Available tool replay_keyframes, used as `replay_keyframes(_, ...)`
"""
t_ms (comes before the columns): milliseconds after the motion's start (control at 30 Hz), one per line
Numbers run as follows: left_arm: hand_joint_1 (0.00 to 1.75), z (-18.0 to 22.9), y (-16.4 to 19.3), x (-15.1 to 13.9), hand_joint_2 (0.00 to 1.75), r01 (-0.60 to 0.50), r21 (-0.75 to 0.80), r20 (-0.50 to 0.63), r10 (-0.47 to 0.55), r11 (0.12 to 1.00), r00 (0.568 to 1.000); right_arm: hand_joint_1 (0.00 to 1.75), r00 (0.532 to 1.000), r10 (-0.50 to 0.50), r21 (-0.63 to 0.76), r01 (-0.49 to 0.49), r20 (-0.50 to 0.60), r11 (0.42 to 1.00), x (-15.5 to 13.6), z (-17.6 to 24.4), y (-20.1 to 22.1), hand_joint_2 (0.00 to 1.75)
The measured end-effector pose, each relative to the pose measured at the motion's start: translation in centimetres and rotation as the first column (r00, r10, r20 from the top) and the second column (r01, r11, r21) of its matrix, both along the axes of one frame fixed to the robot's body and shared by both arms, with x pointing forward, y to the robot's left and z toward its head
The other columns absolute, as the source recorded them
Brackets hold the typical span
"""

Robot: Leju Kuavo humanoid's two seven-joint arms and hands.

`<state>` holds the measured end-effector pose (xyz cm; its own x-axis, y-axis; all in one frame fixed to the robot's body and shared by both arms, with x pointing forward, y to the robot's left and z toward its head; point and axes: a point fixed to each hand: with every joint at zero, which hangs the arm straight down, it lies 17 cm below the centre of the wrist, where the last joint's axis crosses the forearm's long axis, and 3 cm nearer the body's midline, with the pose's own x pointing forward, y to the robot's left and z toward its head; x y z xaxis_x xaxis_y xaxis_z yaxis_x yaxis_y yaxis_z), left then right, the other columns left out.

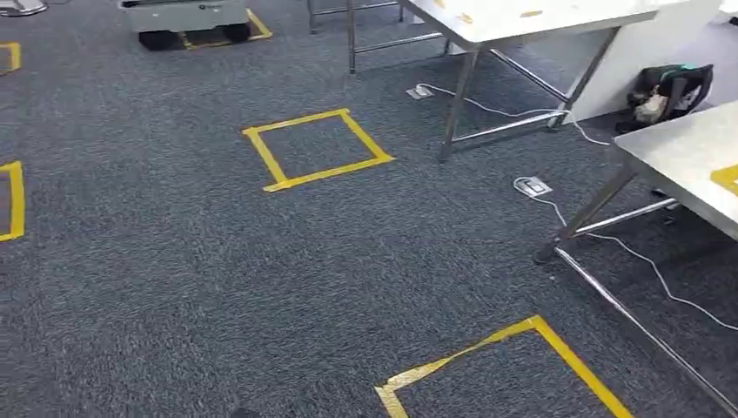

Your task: Take the parts from the cabinet and place them on the table.

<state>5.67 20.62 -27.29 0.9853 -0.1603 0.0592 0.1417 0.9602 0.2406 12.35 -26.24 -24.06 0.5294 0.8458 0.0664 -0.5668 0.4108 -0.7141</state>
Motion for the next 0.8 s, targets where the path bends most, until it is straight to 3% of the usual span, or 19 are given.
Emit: replay_keyframes(800,0.0,0.03,-0.15,0.12,0.0,-0.006,-0.003,0.001,0.006,1.0,1.0,0.0,1.0,0.009,-0.013,-0.009,0.001,1.0,0.41,0.17,0.36,0.0)
